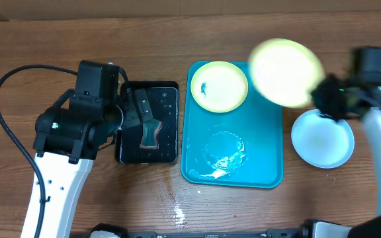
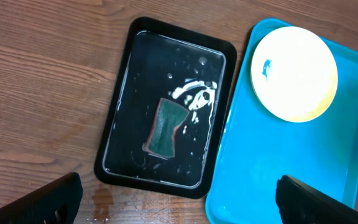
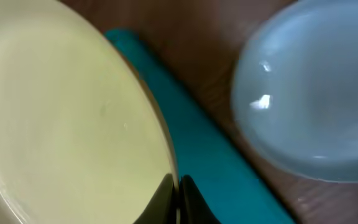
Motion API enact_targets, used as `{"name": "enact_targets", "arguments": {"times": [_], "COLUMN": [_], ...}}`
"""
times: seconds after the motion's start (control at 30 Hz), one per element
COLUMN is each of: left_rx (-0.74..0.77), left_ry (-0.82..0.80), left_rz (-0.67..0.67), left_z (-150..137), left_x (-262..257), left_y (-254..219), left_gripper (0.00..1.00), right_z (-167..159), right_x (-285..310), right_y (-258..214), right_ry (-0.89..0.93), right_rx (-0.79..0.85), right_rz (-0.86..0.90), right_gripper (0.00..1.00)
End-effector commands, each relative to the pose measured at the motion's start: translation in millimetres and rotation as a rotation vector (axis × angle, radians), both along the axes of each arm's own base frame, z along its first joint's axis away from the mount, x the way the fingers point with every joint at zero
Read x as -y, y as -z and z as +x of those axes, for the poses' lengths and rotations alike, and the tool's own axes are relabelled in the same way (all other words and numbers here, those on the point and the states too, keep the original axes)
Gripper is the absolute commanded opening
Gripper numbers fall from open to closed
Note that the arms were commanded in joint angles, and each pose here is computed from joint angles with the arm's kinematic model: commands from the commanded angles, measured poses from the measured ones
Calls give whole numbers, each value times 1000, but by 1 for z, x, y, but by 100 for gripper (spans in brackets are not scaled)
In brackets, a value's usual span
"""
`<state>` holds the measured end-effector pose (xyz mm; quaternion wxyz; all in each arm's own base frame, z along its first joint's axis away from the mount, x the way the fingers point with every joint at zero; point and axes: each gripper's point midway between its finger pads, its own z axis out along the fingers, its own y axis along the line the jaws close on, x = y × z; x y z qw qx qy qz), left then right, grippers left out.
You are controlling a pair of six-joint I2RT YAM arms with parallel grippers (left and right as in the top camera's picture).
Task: Clean dirty plates on tray and stack at the side
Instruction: 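Carry the yellow plate right and stack it on the pale blue plate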
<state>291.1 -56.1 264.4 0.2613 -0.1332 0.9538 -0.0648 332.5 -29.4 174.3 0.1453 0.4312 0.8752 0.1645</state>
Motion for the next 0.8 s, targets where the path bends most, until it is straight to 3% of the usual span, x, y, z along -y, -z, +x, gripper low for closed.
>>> {"name": "enact_targets", "arguments": {"times": [0.0, 0.27, 0.5, 0.63, 0.77], "left_rx": [27, 27, 27, 27, 27], "left_ry": [10, 10, 10, 10, 10], "left_rz": [-7, -7, -7, -7, -7], "left_z": [0, 0, 0, 0, 0], "left_x": [0, 0, 0, 0, 0], "left_y": [-10, -10, -10, -10, -10], "left_gripper": [100, 100, 100, 100, 100], "right_z": [-25, -98, -113, -107, -86], "right_x": [53, 99, 101, 96, 69], "right_y": [20, 88, 105, 102, 86], "right_ry": [96, 306, 282, 255, 96], "right_rx": [-101, -315, -352, -321, -215], "right_rz": [-40, 55, 29, 60, 159], "right_gripper": [4, 4, 4, 41, 54]}}
